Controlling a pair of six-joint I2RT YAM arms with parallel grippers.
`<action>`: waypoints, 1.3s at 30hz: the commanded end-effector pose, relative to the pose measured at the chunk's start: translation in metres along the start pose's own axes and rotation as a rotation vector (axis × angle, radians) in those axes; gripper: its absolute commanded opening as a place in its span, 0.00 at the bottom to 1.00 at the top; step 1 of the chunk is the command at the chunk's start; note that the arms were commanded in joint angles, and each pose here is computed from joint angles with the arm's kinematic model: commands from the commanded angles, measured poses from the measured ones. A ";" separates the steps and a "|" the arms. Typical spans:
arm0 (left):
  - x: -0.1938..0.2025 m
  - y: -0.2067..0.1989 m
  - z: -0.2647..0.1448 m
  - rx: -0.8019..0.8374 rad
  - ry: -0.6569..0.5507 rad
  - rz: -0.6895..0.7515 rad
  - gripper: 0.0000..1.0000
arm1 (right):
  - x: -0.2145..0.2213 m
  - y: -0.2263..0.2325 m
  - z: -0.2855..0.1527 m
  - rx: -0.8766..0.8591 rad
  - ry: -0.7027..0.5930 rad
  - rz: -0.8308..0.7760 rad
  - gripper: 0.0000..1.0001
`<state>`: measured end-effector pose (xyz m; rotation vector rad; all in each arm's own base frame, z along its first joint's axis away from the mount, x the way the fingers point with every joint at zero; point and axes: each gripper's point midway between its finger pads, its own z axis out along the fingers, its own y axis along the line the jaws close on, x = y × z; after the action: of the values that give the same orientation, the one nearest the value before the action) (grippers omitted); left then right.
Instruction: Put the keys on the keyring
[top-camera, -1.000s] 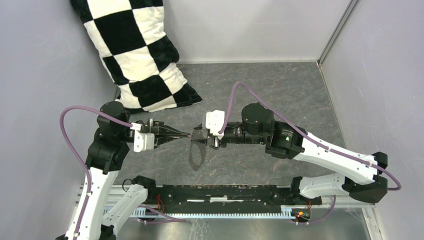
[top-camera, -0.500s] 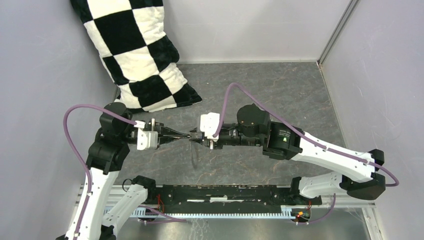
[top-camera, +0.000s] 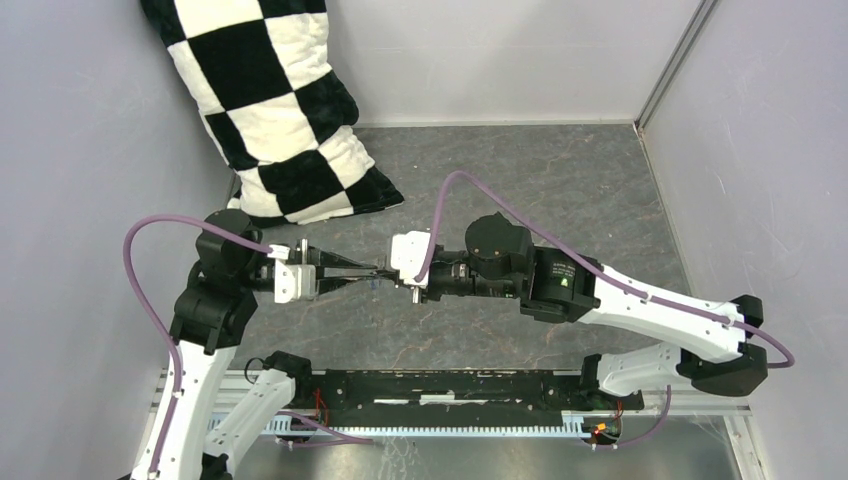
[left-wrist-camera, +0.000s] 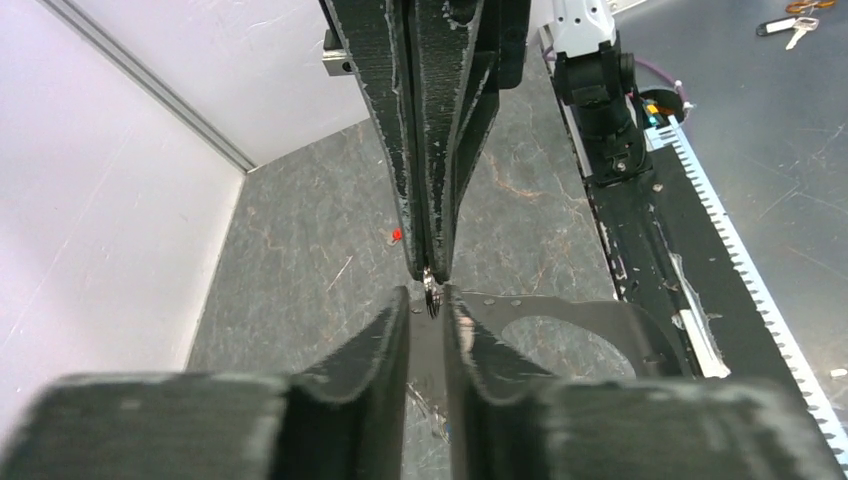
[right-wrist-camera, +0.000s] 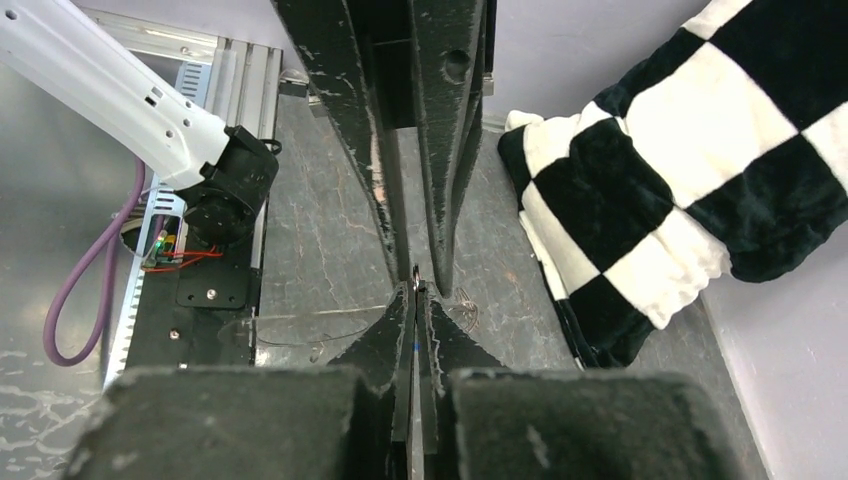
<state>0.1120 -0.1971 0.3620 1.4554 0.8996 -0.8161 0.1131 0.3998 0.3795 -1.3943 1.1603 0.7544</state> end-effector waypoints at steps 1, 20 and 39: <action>-0.005 -0.005 0.000 0.007 -0.014 -0.045 0.31 | -0.031 -0.016 -0.015 0.090 -0.140 -0.006 0.01; -0.008 -0.015 -0.001 0.020 -0.024 -0.157 0.31 | -0.039 0.002 -0.015 0.037 -0.287 0.067 0.01; -0.010 -0.017 0.000 0.040 -0.037 -0.148 0.02 | -0.031 0.013 -0.008 -0.018 -0.256 0.076 0.04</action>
<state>0.0992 -0.1963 0.3574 1.4056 1.0033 -0.9358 0.0943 0.3979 0.3858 -1.2636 1.0659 0.9305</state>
